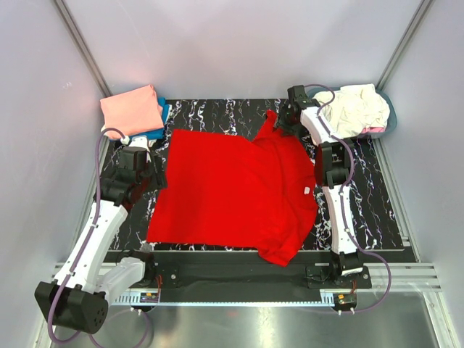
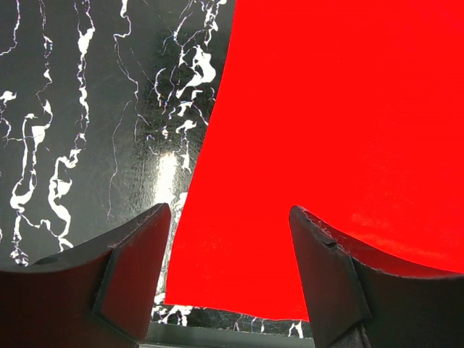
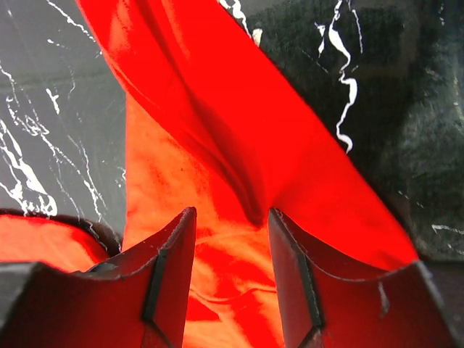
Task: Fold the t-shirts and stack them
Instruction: Flatten the tshirt out
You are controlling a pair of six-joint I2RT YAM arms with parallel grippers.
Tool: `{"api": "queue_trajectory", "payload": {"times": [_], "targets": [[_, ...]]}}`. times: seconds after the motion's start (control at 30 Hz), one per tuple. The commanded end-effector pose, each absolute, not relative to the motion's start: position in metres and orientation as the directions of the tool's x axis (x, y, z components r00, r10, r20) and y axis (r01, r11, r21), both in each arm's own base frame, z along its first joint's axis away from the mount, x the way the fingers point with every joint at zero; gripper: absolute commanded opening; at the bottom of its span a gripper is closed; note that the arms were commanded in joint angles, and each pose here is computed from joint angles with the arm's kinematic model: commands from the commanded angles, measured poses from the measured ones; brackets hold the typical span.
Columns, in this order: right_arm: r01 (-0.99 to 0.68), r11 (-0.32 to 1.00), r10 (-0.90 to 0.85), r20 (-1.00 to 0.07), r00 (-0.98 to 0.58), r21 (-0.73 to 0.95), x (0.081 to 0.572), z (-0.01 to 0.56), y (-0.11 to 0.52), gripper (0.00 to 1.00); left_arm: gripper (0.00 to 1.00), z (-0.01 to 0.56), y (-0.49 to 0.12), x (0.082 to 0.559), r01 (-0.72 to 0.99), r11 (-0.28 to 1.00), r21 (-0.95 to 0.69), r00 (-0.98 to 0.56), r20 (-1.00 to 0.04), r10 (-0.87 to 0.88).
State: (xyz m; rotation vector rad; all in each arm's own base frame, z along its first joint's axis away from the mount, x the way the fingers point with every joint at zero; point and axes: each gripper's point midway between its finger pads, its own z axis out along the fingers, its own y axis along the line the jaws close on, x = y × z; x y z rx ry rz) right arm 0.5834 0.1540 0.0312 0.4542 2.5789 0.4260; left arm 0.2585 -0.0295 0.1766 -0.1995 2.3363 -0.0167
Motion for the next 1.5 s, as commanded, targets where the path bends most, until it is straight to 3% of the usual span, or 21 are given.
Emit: {"api": "queue_trajectory", "payload": {"times": [0.0, 0.1, 0.23, 0.3, 0.47, 0.67, 0.87, 0.93, 0.97, 1.13, 1.17, 1.2, 1.23, 1.3, 1.33, 1.4, 1.43, 1.47], "targets": [[0.225, 0.897, 0.390, -0.441, -0.808, 0.379, 0.595, 0.040, 0.152, 0.51, 0.72, 0.193, -0.034, 0.268, -0.123, 0.986, -0.111, -0.637, -0.753, -0.164], [0.225, 0.896, 0.392, -0.443, -0.806, 0.384, 0.596, 0.040, 0.152, 0.49, 0.71, 0.194, -0.035, 0.268, -0.123, 0.986, -0.112, -0.635, -0.755, -0.164], [0.216, 0.891, 0.396, -0.454, -0.798, 0.398, 0.596, 0.049, 0.154, 0.29, 0.71, 0.193, -0.034, 0.268, -0.122, 0.987, -0.109, -0.638, -0.752, -0.162], [0.208, 0.891, 0.394, -0.460, -0.796, 0.403, 0.597, 0.053, 0.155, 0.26, 0.71, 0.194, -0.035, 0.268, -0.119, 0.987, -0.109, -0.635, -0.755, -0.160], [0.193, 0.878, 0.399, -0.449, -0.799, 0.437, 0.598, 0.058, 0.162, 0.01, 0.71, 0.195, -0.034, 0.268, -0.122, 0.986, -0.113, -0.631, -0.758, -0.165], [0.059, 0.811, 0.380, -0.446, -0.810, 0.582, 0.610, 0.070, 0.209, 0.00, 0.71, 0.195, -0.034, 0.268, -0.121, 0.986, -0.112, -0.630, -0.759, -0.164], [-0.177, 0.609, 0.369, -0.473, -0.800, 0.773, 0.628, 0.101, 0.286, 0.00, 0.71, 0.194, -0.034, 0.268, -0.123, 0.986, -0.109, -0.635, -0.755, -0.163], [-0.253, 0.503, 0.405, -0.484, -0.776, 0.826, 0.636, 0.127, 0.307, 0.13, 0.71, 0.193, -0.033, 0.268, -0.127, 0.986, -0.106, -0.636, -0.754, -0.162], [-0.248, 0.485, 0.406, -0.467, -0.785, 0.839, 0.638, 0.112, 0.314, 0.27, 0.71, 0.194, -0.033, 0.268, -0.127, 0.986, -0.105, -0.634, -0.756, -0.163], [-0.316, 0.397, 0.450, -0.482, -0.751, 0.862, 0.643, 0.152, 0.323, 0.83, 0.71, 0.193, -0.032, 0.267, -0.134, 0.986, -0.103, -0.635, -0.755, -0.165], [-0.368, 0.405, 0.444, -0.532, -0.721, 0.837, 0.640, 0.183, 0.321, 0.85, 0.71, 0.193, -0.032, 0.267, -0.134, 0.986, -0.103, -0.635, -0.755, -0.165], [-0.339, 0.437, 0.440, -0.527, -0.727, 0.833, 0.638, 0.172, 0.317, 0.87, 0.71, 0.193, -0.032, 0.267, -0.134, 0.986, -0.102, -0.636, -0.754, -0.165], [-0.378, 0.448, 0.442, -0.568, -0.694, 0.810, 0.632, 0.209, 0.312, 0.89, 0.71, 0.193, -0.032, 0.267, -0.134, 0.986, -0.103, -0.635, -0.755, -0.165], [-0.350, 0.517, 0.421, -0.588, -0.691, 0.781, 0.623, 0.204, 0.299, 0.90, 0.71, 0.193, -0.032, 0.267, -0.134, 0.986, -0.103, -0.634, -0.756, -0.165], [-0.374, 0.533, 0.432, -0.624, -0.651, 0.759, 0.614, 0.242, 0.288, 0.90, 0.71, 0.192, -0.032, 0.267, -0.135, 0.986, -0.101, -0.636, -0.754, -0.165], [-0.278, 0.638, 0.419, -0.627, -0.657, 0.718, 0.602, 0.220, 0.266, 0.90, 0.71, 0.191, -0.032, 0.267, -0.137, 0.985, -0.101, -0.638, -0.752, -0.166], [-0.276, 0.671, 0.423, -0.661, -0.620, 0.688, 0.590, 0.250, 0.254, 0.90, 0.71, 0.189, -0.031, 0.268, -0.140, 0.985, -0.097, -0.643, -0.748, -0.165], [-0.170, 0.763, 0.409, -0.670, -0.620, 0.624, 0.584, 0.233, 0.231, 0.90, 0.71, 0.188, -0.031, 0.268, -0.141, 0.985, -0.095, -0.646, -0.746, -0.164]]}}
